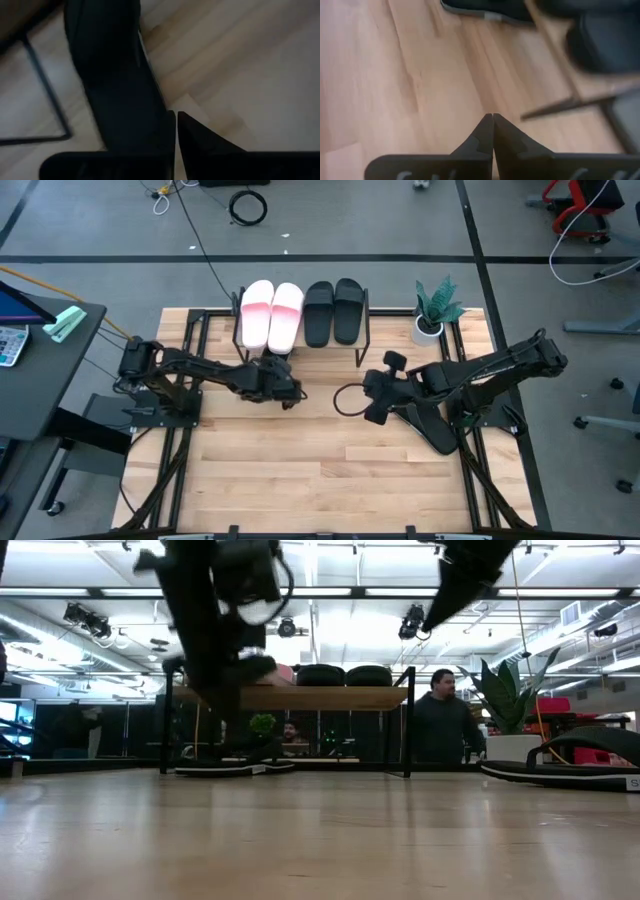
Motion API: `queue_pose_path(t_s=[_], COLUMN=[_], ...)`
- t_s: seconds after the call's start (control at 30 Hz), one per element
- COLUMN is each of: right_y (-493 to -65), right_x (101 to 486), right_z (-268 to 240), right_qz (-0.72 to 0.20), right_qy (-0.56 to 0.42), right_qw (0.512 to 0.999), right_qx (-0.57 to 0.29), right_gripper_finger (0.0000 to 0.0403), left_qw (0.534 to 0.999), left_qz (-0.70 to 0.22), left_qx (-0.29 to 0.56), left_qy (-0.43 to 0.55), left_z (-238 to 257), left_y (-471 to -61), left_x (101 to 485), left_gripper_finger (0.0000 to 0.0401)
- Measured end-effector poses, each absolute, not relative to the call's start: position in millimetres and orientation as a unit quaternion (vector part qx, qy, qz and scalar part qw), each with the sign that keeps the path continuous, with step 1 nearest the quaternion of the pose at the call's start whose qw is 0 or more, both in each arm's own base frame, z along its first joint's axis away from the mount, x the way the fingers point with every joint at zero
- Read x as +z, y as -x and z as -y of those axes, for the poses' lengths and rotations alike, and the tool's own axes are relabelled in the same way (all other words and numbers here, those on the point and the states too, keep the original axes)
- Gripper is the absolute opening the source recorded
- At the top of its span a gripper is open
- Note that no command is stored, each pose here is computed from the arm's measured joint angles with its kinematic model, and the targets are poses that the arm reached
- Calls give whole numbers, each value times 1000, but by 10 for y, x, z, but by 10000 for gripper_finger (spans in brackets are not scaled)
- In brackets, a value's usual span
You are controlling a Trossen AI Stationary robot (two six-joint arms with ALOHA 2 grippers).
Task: Pick and place slides into the shelf
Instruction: Move the black slipper under the shelf
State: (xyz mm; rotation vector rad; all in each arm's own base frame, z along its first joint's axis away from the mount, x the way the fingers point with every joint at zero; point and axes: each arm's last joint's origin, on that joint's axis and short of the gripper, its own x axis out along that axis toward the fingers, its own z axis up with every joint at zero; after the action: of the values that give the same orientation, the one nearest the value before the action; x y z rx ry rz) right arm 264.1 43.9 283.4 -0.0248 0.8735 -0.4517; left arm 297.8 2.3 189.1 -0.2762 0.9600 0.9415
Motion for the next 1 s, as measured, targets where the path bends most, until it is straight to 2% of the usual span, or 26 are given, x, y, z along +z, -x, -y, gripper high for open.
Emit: queue_pose_path(t_s=[0.2, 0.4, 0.63, 0.87, 1.0], right_y=[-2378, -2095, -1760, -1574, -1581], right_x=[2496, 2323, 2377, 2361, 2356], right_z=[-699, -1181, -1608, -1576, -1554], right_qz=[-497, -551, -538, -521, -533], right_qy=[-69, -153, -188, -197, -213], right_qw=[838, 805, 805, 788, 772], right_qx=[-216, -157, -164, -263, -273], right_gripper_finger=[8, 8, 5, 22, 39], left_qw=[790, 823, 828, 828, 828], left_qz=[-464, -447, -444, -448, -453], left_qx=[398, 351, 341, 336, 330], left_qy=[53, 10, 6, -5, -16], left_z=[227, 417, 460, 457, 456], left_y=[-3073, -3159, -3169, -3170, -3171], left_x=[2373, 2676, 2719, 2719, 2718], left_gripper_finger=[5, 23, 25, 9, 10])
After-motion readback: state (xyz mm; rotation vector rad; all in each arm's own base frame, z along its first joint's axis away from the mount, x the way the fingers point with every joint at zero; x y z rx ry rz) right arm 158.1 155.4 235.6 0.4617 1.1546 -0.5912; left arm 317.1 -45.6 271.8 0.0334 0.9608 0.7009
